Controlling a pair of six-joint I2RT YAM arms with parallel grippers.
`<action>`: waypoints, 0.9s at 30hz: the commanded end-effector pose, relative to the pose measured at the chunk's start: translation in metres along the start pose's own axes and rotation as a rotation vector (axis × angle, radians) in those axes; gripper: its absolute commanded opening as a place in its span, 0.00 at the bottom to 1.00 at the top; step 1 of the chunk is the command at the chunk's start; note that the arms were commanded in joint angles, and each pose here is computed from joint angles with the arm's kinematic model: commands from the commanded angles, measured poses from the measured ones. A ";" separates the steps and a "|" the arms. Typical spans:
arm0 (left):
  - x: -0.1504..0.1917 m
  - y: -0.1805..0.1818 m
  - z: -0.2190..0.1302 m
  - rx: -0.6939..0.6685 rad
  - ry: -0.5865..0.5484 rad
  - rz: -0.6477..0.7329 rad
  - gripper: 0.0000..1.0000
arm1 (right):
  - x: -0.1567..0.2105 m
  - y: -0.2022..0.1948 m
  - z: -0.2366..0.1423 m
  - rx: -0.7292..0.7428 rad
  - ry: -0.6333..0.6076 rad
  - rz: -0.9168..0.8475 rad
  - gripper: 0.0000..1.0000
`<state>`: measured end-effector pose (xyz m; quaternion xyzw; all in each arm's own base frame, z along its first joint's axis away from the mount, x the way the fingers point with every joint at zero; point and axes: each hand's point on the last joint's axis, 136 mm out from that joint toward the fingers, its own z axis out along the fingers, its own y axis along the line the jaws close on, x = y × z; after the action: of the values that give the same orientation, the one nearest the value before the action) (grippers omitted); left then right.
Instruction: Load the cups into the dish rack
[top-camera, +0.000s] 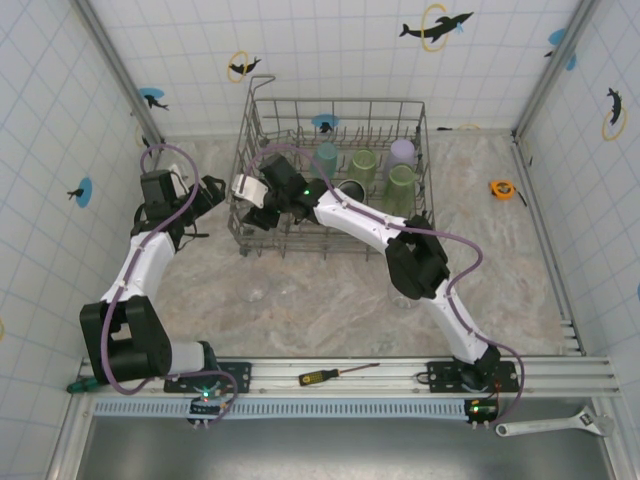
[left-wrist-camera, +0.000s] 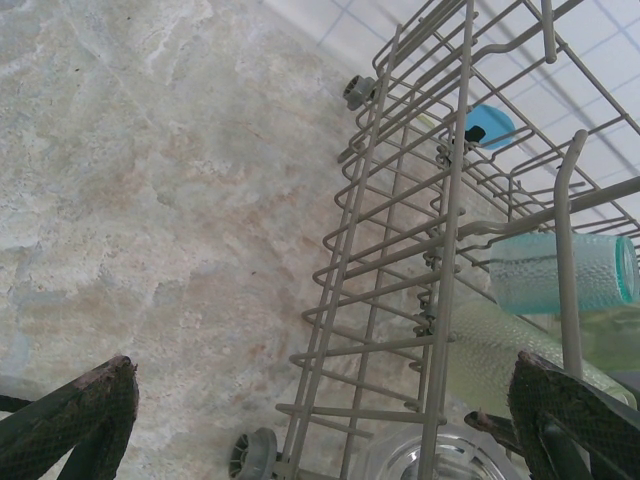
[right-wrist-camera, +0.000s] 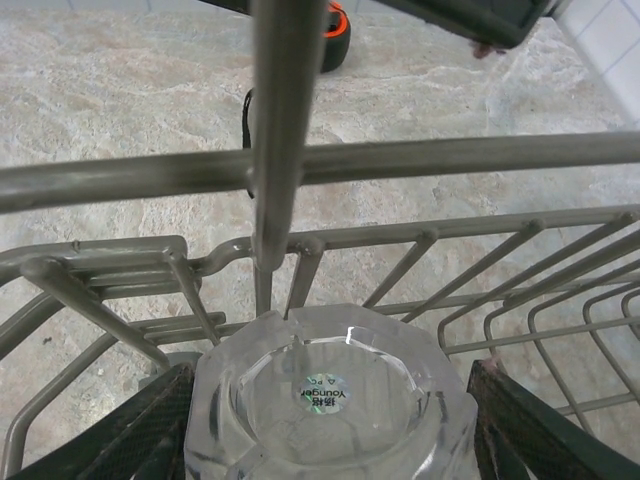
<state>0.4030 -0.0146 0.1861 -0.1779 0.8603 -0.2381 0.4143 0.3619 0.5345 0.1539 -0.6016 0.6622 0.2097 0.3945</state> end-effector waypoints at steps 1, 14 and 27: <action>0.000 -0.001 -0.003 0.019 -0.005 -0.014 0.97 | 0.012 0.006 0.009 -0.028 0.042 0.007 0.61; 0.000 -0.001 -0.002 0.020 -0.004 -0.016 0.97 | -0.018 0.006 -0.019 -0.043 -0.036 0.038 0.48; -0.001 0.000 -0.004 0.010 -0.013 -0.009 0.97 | -0.030 -0.008 -0.071 -0.012 -0.258 0.173 0.47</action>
<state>0.4027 -0.0146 0.1854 -0.1781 0.8606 -0.2380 0.4136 0.3456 0.5022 0.1755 -0.5535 0.6787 0.2735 0.3978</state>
